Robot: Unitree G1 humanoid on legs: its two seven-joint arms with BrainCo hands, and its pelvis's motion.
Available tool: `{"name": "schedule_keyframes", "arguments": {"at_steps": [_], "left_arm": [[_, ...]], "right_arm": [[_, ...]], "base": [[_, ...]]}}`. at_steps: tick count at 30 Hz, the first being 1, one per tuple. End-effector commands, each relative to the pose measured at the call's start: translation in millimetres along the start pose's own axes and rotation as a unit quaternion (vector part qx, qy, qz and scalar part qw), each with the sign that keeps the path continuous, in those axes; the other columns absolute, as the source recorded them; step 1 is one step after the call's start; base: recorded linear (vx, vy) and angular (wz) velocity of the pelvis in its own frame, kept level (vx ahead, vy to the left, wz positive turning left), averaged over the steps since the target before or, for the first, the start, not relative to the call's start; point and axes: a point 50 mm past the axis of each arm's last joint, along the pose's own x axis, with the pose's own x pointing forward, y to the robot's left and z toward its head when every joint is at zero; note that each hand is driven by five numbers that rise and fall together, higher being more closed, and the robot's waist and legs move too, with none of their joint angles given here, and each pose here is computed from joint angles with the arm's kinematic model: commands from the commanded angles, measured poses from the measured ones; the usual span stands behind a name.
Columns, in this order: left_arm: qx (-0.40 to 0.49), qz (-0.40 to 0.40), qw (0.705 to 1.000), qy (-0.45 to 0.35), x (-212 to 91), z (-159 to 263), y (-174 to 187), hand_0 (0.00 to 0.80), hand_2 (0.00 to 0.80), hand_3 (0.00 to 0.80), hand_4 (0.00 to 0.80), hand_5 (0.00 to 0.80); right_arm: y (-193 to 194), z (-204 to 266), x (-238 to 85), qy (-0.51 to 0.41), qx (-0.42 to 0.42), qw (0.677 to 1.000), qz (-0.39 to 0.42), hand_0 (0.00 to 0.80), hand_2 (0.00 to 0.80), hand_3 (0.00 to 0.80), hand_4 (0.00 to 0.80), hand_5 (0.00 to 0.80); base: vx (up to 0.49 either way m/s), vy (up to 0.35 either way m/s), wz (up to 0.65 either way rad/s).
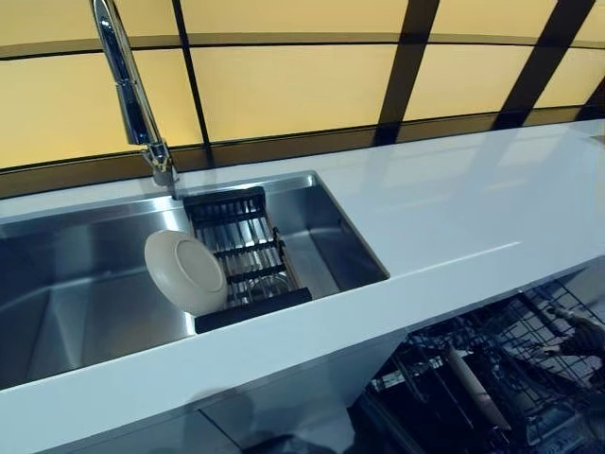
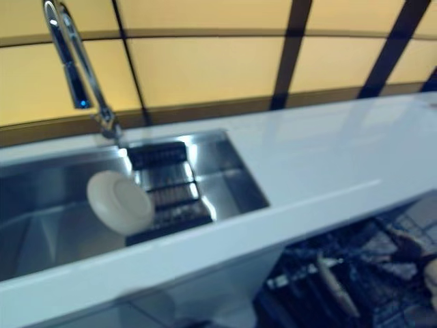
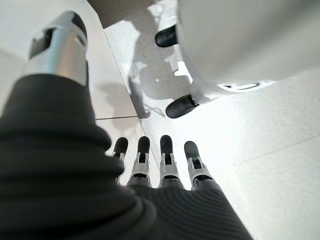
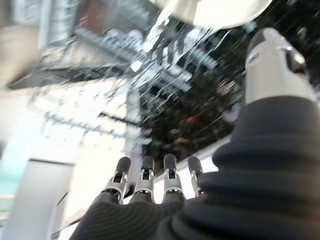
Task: Take plates into dishwasher
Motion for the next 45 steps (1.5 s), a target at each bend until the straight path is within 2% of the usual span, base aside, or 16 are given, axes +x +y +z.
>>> {"name": "schedule_keyframes", "arguments": {"at_steps": [1,8,12,18,22,26,28,36,45], "left_arm": [[-0.005,0.035,0.999,0.014,-1.1,1.2,18.2,0.0,0.0,0.0,0.0,0.0],[-0.006,0.043,0.999,0.02,-1.6,-1.2,21.3,0.0,0.0,0.0,0.0,0.0],[-0.004,0.045,0.999,0.024,-2.3,-1.8,25.0,0.0,0.0,0.0,0.0,0.0],[0.002,0.037,0.999,0.025,-2.0,-2.3,23.2,0.0,0.0,0.0,0.0,0.0],[0.006,0.032,0.999,0.024,-1.5,-2.5,20.2,0.0,0.0,0.0,0.0,0.0],[0.013,0.031,0.999,0.028,-1.7,-2.4,21.2,0.0,0.0,0.0,0.0,0.0],[0.014,0.03,0.999,0.03,-1.8,-3.9,21.0,0.0,0.0,0.0,0.0,0.0],[0.01,0.033,0.999,0.041,-1.9,-7.9,20.4,0.0,0.0,0.0,0.0,0.0],[0.006,0.038,0.998,0.044,-1.9,-10.1,20.0,0.0,0.0,0.0,0.0,0.0]], "right_arm": [[-29.7,0.4,-6.5,0.003,-0.006,1.0,-0.025,0.0,0.0,0.0,0.0,0.0],[-77.1,-29.0,-22.3,0.079,-0.026,0.991,-0.105,0.0,0.0,0.0,0.0,0.0],[-112.3,-21.5,-34.5,0.058,-0.009,0.981,-0.186,0.0,0.0,0.0,0.0,0.0],[-154.8,12.6,-47.3,0.014,-0.06,0.955,-0.29,0.0,0.0,0.0,0.0,0.0],[-174.0,27.0,-53.9,-0.001,-0.064,0.94,-0.336,0.0,0.0,0.0,0.0,0.0],[-196.9,59.9,-63.3,-0.056,-0.074,0.916,-0.391,0.0,0.0,0.0,0.0,0.0],[-204.3,87.7,-67.9,-0.102,-0.111,0.896,-0.417,0.0,0.0,0.0,0.0,0.0],[-200.2,171.6,-75.3,-0.24,-0.214,0.85,-0.418,0.0,0.0,0.0,0.0,0.0],[-178.0,244.5,-87.8,-0.36,-0.354,0.761,-0.407,0.0,0.0,0.0,0.0,0.0]], "base": [[0.0,0.0,0.0],[0.004,0.0,-0.01],[0.0,0.0,0.0],[0.003,0.005,0.0],[0.0,0.0,0.0],[0.019,0.008,0.06],[0.033,0.017,0.17],[0.02,0.004,0.14],[0.02,-0.009,0.21]]}}
